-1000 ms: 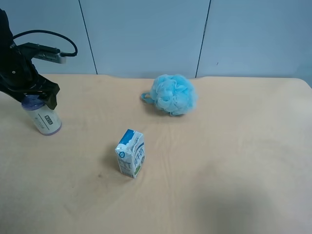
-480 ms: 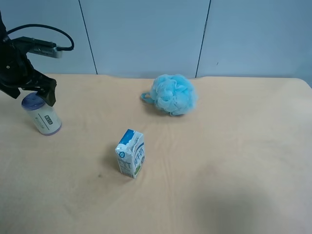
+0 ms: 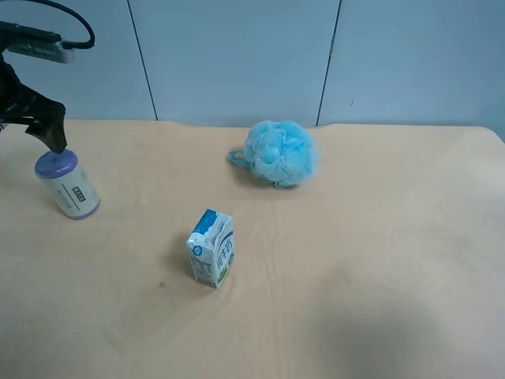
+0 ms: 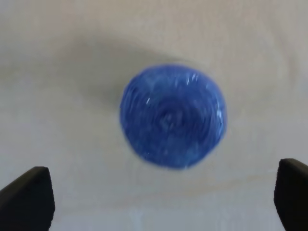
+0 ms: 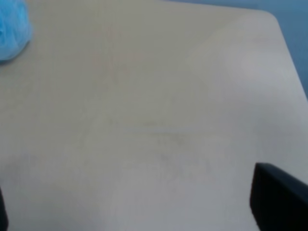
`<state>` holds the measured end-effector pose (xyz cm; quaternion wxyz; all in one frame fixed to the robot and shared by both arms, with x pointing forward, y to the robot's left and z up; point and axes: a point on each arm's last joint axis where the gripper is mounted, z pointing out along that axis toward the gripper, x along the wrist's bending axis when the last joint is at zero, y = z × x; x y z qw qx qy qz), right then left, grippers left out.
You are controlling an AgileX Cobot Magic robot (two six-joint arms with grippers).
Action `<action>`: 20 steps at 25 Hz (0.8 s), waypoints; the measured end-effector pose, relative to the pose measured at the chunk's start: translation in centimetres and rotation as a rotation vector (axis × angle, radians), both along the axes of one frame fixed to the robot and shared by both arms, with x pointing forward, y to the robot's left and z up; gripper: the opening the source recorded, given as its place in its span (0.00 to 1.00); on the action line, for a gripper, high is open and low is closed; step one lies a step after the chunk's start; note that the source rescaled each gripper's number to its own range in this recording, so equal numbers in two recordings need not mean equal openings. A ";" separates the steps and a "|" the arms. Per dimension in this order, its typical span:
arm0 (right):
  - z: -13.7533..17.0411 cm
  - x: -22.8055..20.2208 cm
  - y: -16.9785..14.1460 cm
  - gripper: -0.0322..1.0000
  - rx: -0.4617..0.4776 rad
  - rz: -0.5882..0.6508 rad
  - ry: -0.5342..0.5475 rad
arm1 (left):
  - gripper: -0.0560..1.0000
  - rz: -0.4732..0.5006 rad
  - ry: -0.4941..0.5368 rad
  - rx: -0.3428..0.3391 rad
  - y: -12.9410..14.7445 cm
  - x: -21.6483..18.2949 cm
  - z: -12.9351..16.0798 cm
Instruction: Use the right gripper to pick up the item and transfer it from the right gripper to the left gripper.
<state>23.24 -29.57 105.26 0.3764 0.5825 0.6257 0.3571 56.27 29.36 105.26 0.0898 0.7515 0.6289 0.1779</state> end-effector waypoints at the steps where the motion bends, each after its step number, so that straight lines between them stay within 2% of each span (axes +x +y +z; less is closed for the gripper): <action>1: 0.0 0.0 0.0 0.97 0.000 0.000 0.000 | 0.79 -0.001 -0.006 0.012 0.1 -0.4 0.6; 4: 0.0 0.0 0.0 0.97 0.000 0.000 0.000 | 0.79 -0.001 -0.051 0.046 0.5 -2.2 3.1; 5: 0.0 0.0 0.0 0.97 0.000 0.000 0.000 | 0.79 -0.001 -0.051 0.046 0.5 -2.2 3.1; 7: 0.0 0.0 0.0 0.97 0.000 0.000 0.000 | 0.79 0.006 -0.144 0.048 0.7 -4.2 6.0; 8: 0.0 0.0 0.0 0.97 0.000 0.000 0.000 | 0.79 0.006 -0.144 0.048 0.7 -4.2 6.0; 15: 0.0 0.0 0.0 0.97 0.000 0.000 0.000 | 0.79 0.071 -0.354 0.009 1.2 -11.2 12.2; 20: 0.0 0.0 0.0 0.97 0.000 0.000 0.000 | 0.79 0.104 -0.414 -0.007 1.6 -17.1 14.7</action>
